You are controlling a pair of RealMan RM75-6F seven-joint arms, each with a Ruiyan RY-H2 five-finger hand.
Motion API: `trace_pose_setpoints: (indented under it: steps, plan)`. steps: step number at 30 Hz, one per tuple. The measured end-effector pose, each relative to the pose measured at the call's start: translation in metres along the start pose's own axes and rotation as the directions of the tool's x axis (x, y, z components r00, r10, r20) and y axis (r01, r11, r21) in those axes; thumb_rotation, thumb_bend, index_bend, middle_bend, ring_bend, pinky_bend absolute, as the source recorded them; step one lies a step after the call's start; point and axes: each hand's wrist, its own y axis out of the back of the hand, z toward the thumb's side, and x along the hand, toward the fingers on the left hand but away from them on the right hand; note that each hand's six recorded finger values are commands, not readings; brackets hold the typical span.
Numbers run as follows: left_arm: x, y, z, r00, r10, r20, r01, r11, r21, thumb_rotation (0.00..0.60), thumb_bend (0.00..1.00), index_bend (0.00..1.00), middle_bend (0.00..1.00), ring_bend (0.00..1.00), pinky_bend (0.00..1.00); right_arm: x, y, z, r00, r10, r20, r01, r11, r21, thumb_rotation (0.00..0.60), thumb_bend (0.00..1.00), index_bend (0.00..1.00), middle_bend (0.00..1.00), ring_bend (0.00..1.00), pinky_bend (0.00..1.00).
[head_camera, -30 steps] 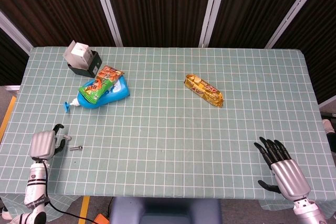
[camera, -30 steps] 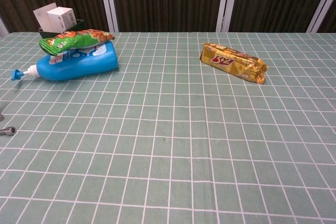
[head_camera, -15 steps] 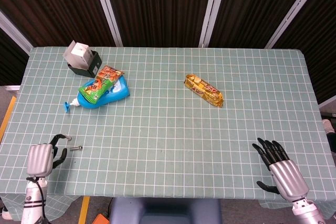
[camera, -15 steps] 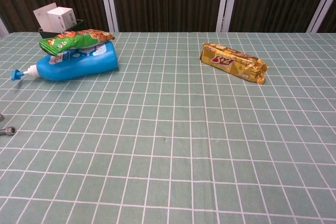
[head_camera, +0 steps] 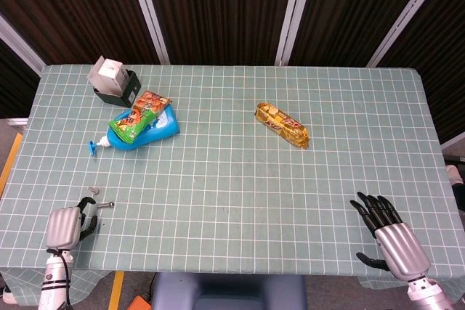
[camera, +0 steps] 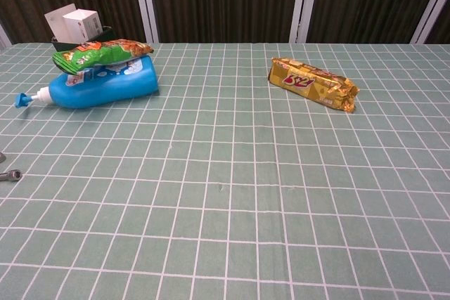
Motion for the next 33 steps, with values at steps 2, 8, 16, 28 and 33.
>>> trace_pose_setpoints:
  steps: [2,8,16,28,33]
  plan:
    - [0.003,-0.004,-0.001,1.0,-0.009,-0.004,0.009,1.0,0.011,0.6,0.39,0.4,1.0,1.0,1.0,0.0,0.0,-0.001,1.0,0.001,0.002,-0.001,1.0,-0.002,0.6,0.2,0.0,0.0,0.0,0.0]
    - [0.015,-0.018,-0.002,0.999,-0.037,-0.018,0.038,0.999,0.037,0.6,0.39,0.42,1.0,1.0,1.0,-0.002,0.0,-0.001,1.0,0.004,0.005,-0.004,1.0,-0.001,0.6,0.2,0.0,0.0,0.0,0.0]
    - [0.025,-0.023,0.003,0.999,-0.038,-0.011,0.038,0.998,0.043,0.6,0.39,0.44,1.0,1.0,1.0,-0.001,0.0,-0.002,1.0,-0.001,0.009,0.001,1.0,-0.001,0.6,0.2,0.0,0.0,0.0,0.0]
    - [0.027,-0.023,0.002,0.999,-0.042,-0.016,0.042,0.998,0.043,0.6,0.41,0.49,1.0,1.0,1.0,-0.002,0.0,-0.002,1.0,0.0,0.008,0.0,1.0,0.0,0.6,0.2,0.0,0.0,0.0,0.0]
    - [0.028,-0.023,0.003,0.999,-0.046,-0.013,0.047,0.997,0.054,0.6,0.45,0.5,1.0,1.0,1.0,-0.002,0.0,-0.002,1.0,0.002,0.008,-0.002,1.0,0.001,0.6,0.2,0.0,0.0,0.0,0.0]
